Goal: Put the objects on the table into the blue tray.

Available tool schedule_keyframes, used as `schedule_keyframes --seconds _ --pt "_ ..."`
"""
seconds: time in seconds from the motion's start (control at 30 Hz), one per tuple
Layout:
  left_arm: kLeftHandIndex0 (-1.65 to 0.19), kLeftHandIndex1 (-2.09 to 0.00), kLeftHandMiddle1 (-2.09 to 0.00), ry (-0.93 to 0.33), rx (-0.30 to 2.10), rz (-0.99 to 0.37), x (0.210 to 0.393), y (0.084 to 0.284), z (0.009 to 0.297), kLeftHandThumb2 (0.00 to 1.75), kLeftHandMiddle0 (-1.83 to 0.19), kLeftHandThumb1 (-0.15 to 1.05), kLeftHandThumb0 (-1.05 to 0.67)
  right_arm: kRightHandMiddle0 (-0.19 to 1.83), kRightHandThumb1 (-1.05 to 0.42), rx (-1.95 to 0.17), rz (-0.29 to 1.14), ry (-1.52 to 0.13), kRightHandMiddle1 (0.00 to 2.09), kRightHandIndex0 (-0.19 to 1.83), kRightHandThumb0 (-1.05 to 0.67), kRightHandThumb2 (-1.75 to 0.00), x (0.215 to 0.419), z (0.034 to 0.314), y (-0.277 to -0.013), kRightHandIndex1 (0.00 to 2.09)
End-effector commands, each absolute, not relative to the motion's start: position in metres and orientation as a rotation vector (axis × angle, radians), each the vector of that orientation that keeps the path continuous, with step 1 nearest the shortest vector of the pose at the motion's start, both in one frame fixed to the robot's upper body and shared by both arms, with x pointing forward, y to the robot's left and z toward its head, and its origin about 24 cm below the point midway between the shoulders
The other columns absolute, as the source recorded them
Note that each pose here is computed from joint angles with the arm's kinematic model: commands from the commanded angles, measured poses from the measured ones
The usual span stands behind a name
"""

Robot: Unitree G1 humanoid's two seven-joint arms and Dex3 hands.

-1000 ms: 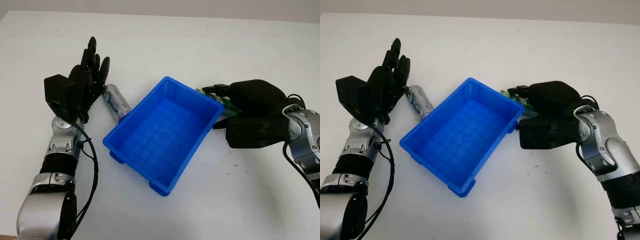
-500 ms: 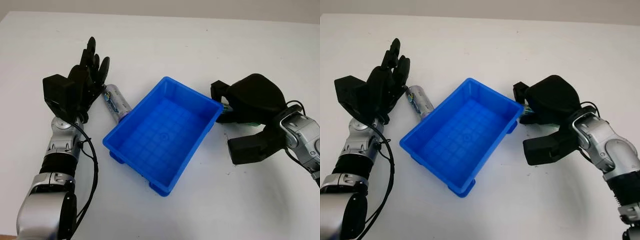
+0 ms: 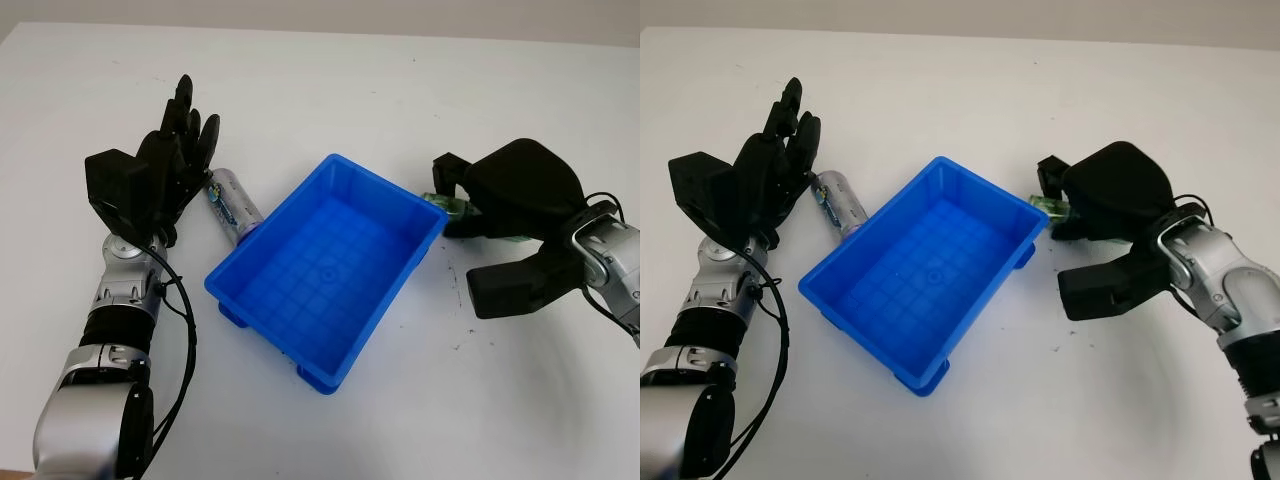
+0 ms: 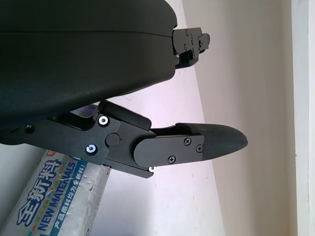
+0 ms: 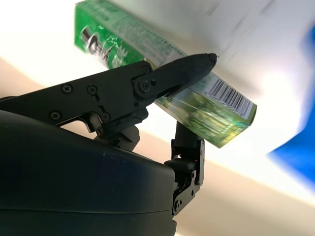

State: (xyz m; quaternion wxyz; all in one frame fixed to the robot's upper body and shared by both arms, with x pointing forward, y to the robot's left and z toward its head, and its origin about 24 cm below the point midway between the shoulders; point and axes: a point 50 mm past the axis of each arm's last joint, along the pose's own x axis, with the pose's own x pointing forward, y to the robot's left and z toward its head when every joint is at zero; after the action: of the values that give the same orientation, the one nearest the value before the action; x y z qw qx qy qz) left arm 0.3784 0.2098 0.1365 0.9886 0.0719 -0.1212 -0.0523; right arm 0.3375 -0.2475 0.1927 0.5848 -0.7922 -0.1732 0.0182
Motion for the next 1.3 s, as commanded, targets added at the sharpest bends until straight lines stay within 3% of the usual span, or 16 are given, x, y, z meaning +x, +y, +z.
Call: schedule_keyframes --seconds 0.0,0.17,0.27,0.4,0.63,0.8,1.0,1.17,1.27 --pt "0.13 -0.05 -0.05 -0.266 0.145 -0.104 0.379 0.211 0.142 0.47 0.13 1.05 -0.78 0.63 -1.0 -1.839 -0.066 -0.423 2.09 0.92 -0.46 -0.05 0.34 0.217 -0.254 2.09" --pt "0.14 -0.05 -0.05 -0.269 0.146 -0.111 0.379 0.21 0.141 0.47 0.14 1.05 -0.77 0.71 -0.97 -1.771 -0.177 -0.504 2.09 0.98 -0.45 -0.05 0.343 0.239 -0.253 2.09" --pt "0.14 -0.05 -0.05 -0.27 0.138 -0.115 0.379 0.209 0.141 0.47 0.15 1.05 -0.78 0.82 -0.99 -1.699 -0.192 -0.6 2.09 1.09 -0.47 -0.05 0.342 0.248 -0.239 2.09" --pt "0.14 -0.05 -0.05 -0.264 0.14 -0.113 0.379 0.207 0.14 0.46 0.15 1.05 -0.78 0.81 -0.97 -1.644 -0.176 -0.702 2.08 1.08 -0.46 -0.05 0.341 0.253 -0.223 2.09" --pt "0.12 -0.06 -0.06 -0.252 0.143 -0.106 0.381 0.203 0.139 0.47 0.13 1.05 -0.79 0.87 -1.01 -1.406 -0.037 -0.911 2.09 1.12 -0.4 -0.06 0.337 0.263 -0.185 2.09" --pt "0.13 -0.05 -0.05 -0.25 0.133 -0.103 0.381 0.201 0.139 0.47 0.14 1.05 -0.79 0.92 -1.02 -1.235 0.109 -1.075 2.09 1.19 -0.39 -0.06 0.318 0.279 -0.151 2.09" --pt "0.13 -0.05 -0.05 -0.242 0.126 -0.104 0.38 0.2 0.136 0.49 0.14 1.05 -0.78 0.99 -1.04 -1.188 0.211 -1.22 2.09 1.28 -0.45 -0.07 0.299 0.284 -0.126 2.09" --pt "0.13 -0.05 -0.05 -0.241 0.14 -0.099 0.379 0.201 0.135 0.49 0.15 1.05 -0.8 0.83 -1.05 -1.19 0.306 -1.198 2.08 1.18 -0.5 -0.13 0.294 0.277 -0.116 2.09" --pt "0.13 -0.06 -0.05 -0.242 0.13 -0.092 0.379 0.201 0.133 0.48 0.14 1.05 -0.8 0.91 -1.03 -1.244 0.362 -1.152 2.09 1.22 -0.49 -0.09 0.295 0.269 -0.114 2.09"
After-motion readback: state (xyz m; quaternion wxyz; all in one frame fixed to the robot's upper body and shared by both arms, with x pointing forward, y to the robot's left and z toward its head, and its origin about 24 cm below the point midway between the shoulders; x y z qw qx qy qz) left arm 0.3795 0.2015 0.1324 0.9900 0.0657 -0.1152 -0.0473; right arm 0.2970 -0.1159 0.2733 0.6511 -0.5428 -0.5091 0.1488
